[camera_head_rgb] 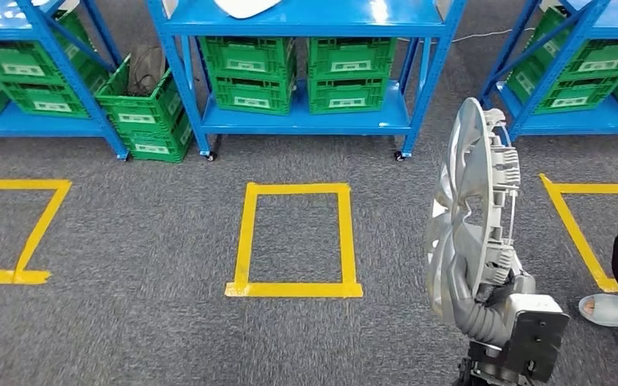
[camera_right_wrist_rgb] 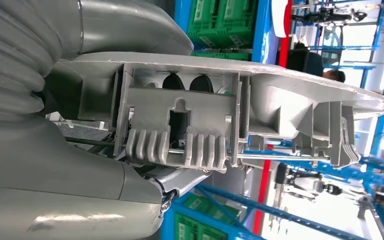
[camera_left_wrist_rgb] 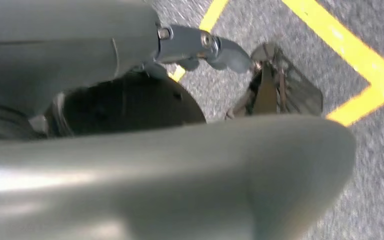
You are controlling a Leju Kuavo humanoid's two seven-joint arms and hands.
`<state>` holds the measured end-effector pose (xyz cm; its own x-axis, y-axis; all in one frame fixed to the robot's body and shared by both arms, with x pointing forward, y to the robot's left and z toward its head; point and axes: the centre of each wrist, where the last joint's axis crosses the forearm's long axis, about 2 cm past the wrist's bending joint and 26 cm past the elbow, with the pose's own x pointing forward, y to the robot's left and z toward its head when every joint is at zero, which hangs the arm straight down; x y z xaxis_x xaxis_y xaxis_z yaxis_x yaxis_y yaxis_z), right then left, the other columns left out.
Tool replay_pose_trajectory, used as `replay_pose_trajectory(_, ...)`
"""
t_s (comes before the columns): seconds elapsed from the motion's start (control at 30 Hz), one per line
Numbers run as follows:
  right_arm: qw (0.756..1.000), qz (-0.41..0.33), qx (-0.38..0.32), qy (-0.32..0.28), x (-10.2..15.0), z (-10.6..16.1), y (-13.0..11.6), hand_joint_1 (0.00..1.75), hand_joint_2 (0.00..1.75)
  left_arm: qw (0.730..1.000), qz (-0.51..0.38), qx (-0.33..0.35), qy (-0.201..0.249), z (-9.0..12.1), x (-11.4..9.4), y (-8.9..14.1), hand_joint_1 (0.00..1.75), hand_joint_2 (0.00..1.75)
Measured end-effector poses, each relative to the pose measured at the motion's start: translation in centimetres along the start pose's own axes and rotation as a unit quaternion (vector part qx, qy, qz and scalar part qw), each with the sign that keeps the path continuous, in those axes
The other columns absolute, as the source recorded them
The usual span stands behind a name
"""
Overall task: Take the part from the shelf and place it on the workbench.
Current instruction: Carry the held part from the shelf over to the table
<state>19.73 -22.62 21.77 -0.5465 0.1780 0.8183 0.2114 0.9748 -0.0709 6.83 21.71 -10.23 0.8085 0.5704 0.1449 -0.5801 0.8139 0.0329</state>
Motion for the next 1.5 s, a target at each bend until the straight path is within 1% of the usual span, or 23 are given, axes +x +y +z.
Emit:
replay_pose_trajectory(0.23,0.999,0.033,0.008,-0.009,0.2,0.0,0.0,1.75,1.75,1.0,-0.002,0.005,0.011,-0.1,-0.2,0.3,0.0,0.0)
replay_pose_trajectory(0.37,0.999,0.032,0.009,-0.009,0.3,0.0,0.0,1.75,1.75,1.0,-0.004,0.011,0.017,-0.1,-0.2,0.4,0.0,0.0)
replay_pose_trajectory(0.9,0.999,0.029,0.009,-0.015,0.6,-0.1,0.1,1.75,1.75,1.0,-0.005,0.012,0.013,-0.1,-0.1,0.5,0.0,0.0)
replay_pose_trajectory(1.03,0.999,0.029,0.025,-0.02,0.9,-0.8,0.4,1.75,1.75,1.0,-0.014,0.004,0.006,-0.1,0.1,0.3,0.0,0.0)
replay_pose_trajectory(1.5,0.996,0.031,0.08,-0.018,1.1,-2.1,1.9,1.75,1.75,0.999,-0.033,0.001,0.009,-0.2,0.4,0.6,0.0,0.0)
